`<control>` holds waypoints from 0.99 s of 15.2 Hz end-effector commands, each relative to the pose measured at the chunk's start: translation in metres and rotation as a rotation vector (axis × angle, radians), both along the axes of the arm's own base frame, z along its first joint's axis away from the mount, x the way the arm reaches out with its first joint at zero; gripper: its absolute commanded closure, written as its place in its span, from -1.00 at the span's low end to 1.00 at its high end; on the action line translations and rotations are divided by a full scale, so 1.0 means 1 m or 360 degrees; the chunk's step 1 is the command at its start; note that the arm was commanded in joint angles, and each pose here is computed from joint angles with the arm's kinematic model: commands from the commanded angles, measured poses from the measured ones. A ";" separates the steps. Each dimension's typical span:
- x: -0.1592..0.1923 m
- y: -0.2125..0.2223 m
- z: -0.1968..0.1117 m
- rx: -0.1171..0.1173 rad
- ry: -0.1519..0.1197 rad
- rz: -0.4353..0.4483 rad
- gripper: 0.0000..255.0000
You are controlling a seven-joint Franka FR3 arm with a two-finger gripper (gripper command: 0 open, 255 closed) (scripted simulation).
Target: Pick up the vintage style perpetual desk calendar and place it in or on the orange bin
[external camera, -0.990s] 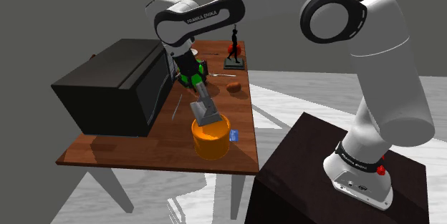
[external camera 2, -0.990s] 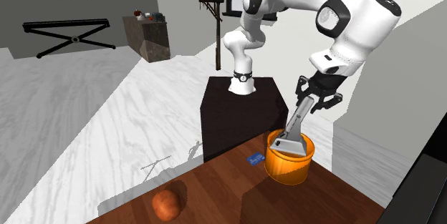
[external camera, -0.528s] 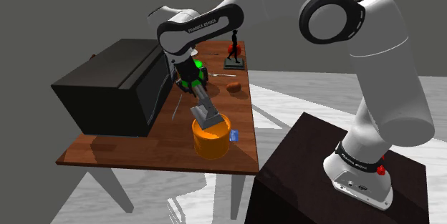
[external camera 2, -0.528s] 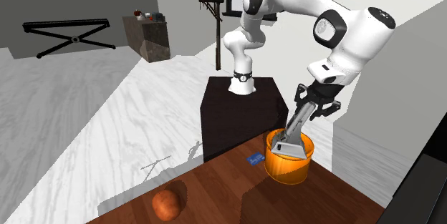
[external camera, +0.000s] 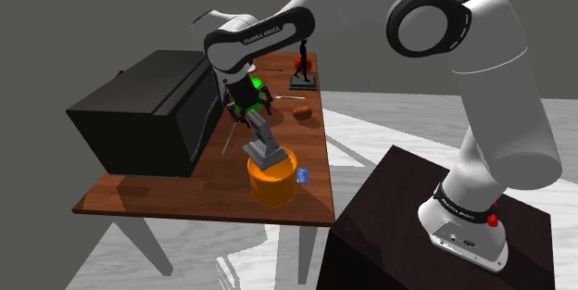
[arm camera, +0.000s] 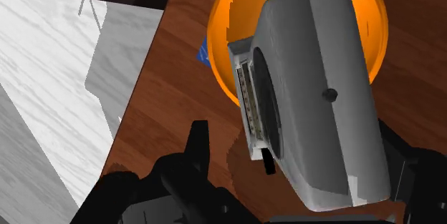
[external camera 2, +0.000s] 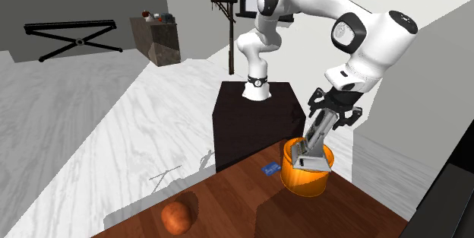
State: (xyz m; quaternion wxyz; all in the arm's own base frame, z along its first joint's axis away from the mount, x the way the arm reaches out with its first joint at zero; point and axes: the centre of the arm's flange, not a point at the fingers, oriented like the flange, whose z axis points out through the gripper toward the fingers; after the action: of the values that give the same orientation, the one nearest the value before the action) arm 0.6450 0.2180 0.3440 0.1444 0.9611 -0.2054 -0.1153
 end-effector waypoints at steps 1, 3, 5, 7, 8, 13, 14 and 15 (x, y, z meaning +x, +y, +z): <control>0.000 -0.001 -0.001 -0.0002 0.0005 -0.0001 -1.00; -0.001 -0.001 -0.002 -0.0002 0.0005 -0.0001 -1.00; 0.004 0.003 0.010 -0.0002 0.0005 -0.0001 -1.00; 0.012 0.009 0.035 -0.0002 0.0005 -0.0001 -1.00; 0.015 0.012 0.044 -0.0002 0.0005 -0.0001 -1.00; 0.015 0.012 0.044 -0.0002 0.0005 -0.0001 -1.00; 0.015 0.012 0.044 -0.0002 0.0005 -0.0001 -1.00; 0.015 0.012 0.044 -0.0002 0.0005 -0.0001 -1.00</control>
State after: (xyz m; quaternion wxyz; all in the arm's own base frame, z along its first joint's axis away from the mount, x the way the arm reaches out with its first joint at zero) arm 0.6595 0.2298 0.3883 0.1454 0.9607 -0.2055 -0.1168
